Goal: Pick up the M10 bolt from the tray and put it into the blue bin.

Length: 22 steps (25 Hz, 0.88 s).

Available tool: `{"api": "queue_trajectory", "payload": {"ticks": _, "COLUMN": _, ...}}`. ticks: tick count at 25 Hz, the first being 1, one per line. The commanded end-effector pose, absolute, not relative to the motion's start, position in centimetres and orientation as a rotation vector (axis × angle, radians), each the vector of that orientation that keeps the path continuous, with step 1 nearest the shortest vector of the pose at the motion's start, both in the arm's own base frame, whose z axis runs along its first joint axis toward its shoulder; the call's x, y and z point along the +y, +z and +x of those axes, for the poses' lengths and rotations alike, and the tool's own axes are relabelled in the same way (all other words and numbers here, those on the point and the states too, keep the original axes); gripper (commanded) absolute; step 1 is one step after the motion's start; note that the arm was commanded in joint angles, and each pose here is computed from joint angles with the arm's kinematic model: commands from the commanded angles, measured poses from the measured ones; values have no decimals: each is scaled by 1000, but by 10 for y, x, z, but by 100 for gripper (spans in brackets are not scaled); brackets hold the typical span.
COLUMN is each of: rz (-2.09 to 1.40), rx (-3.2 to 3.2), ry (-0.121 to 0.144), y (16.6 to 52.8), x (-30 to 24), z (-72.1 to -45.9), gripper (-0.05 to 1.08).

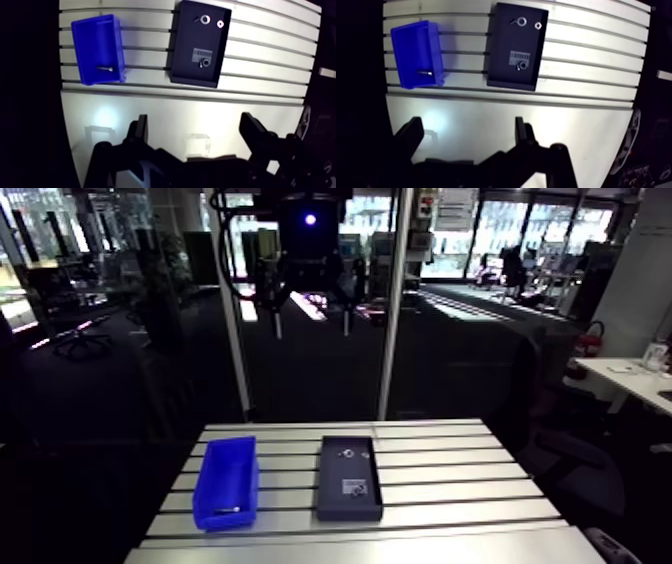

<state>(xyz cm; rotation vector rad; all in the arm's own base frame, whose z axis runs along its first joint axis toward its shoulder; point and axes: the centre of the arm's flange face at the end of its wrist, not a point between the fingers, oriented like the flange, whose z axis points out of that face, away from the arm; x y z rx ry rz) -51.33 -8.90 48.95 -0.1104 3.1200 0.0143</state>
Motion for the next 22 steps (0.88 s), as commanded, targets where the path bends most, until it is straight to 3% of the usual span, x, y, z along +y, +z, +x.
{"api": "queue_trajectory", "payload": {"ticks": 1, "rz": 20, "rx": 3080, "ry": 12, "y": 503, "x": -87, "z": -506, "gripper": 1}}
{"api": "queue_trajectory", "payload": {"ticks": 22, "rz": 31, "rx": 3067, "ry": 20, "y": 502, "x": -87, "z": -492, "gripper": 1}}
